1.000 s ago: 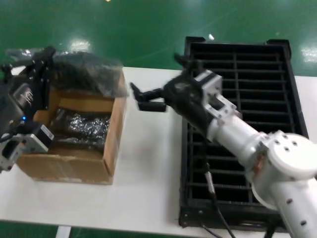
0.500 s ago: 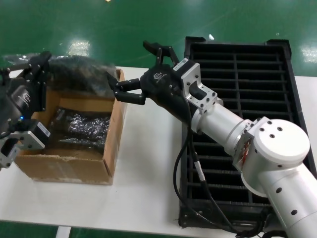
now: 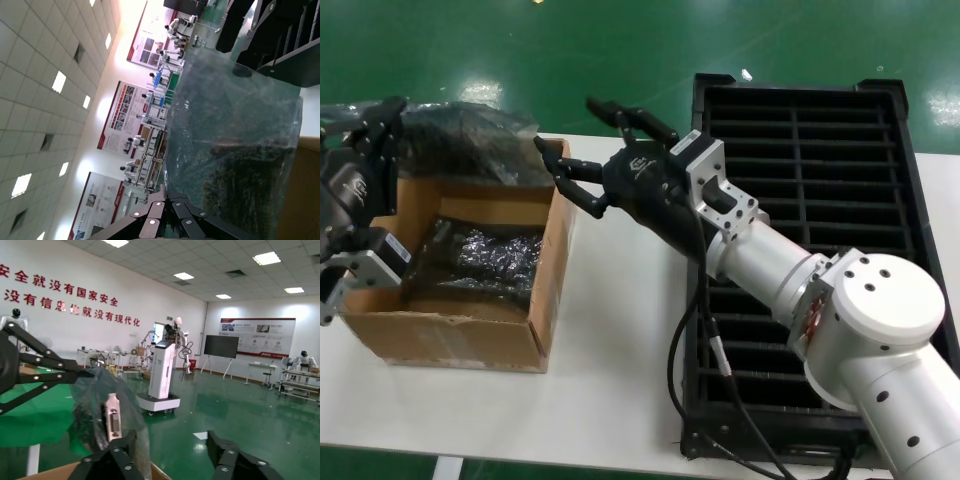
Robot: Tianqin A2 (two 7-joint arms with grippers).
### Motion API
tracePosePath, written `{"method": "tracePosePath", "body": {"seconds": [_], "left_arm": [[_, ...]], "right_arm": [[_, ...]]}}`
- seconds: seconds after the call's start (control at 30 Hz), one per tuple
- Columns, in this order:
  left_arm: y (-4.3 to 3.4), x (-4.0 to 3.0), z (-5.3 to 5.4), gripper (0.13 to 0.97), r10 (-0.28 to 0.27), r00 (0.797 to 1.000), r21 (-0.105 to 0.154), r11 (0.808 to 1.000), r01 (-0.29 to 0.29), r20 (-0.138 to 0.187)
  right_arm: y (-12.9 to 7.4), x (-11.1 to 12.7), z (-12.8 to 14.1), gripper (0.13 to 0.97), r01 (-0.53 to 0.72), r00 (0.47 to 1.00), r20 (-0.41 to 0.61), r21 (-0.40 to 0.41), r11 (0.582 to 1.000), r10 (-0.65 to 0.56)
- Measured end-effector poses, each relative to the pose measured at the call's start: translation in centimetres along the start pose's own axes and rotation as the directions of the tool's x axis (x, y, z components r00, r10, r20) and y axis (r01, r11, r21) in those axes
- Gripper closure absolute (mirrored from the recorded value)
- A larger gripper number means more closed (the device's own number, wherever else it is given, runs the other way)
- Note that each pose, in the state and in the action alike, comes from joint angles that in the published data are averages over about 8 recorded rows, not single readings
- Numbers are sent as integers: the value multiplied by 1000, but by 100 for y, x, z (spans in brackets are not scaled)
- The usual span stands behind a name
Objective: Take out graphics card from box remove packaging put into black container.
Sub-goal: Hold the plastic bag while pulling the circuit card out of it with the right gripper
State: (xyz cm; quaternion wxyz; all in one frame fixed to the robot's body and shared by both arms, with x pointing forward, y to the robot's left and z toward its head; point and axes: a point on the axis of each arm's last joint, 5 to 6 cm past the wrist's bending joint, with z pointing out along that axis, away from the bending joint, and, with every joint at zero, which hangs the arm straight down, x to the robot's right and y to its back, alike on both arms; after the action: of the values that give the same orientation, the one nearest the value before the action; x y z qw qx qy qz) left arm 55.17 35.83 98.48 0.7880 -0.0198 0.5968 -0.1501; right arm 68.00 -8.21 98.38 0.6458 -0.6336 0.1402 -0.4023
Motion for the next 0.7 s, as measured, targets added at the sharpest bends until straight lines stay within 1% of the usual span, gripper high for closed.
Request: {"method": "tracePosePath", "body": {"seconds": [0.23,0.27,0.53,0.57,0.7], "left_arm": [[16,-10,65,957,14,1000,-18,1000,-14,1],[18,-10,74,957,16,1000,-21,1000,-16,0],[39,15,148,957,24,1000,-40,999,-24,-6],[41,18,157,957,24,1000,-42,999,-24,-7],[43,29,193,957,23,1000,-48,999,-24,-9]], "right_arm": [[32,-47,1,656,-10,1000,16,11,1000,9],[35,-54,1,656,-11,1000,18,13,1000,10],[51,-114,17,824,-10,999,48,22,1000,9],[54,-122,22,824,-10,999,53,22,1000,9],[68,-153,45,875,-8,997,73,19,1000,7]]}}
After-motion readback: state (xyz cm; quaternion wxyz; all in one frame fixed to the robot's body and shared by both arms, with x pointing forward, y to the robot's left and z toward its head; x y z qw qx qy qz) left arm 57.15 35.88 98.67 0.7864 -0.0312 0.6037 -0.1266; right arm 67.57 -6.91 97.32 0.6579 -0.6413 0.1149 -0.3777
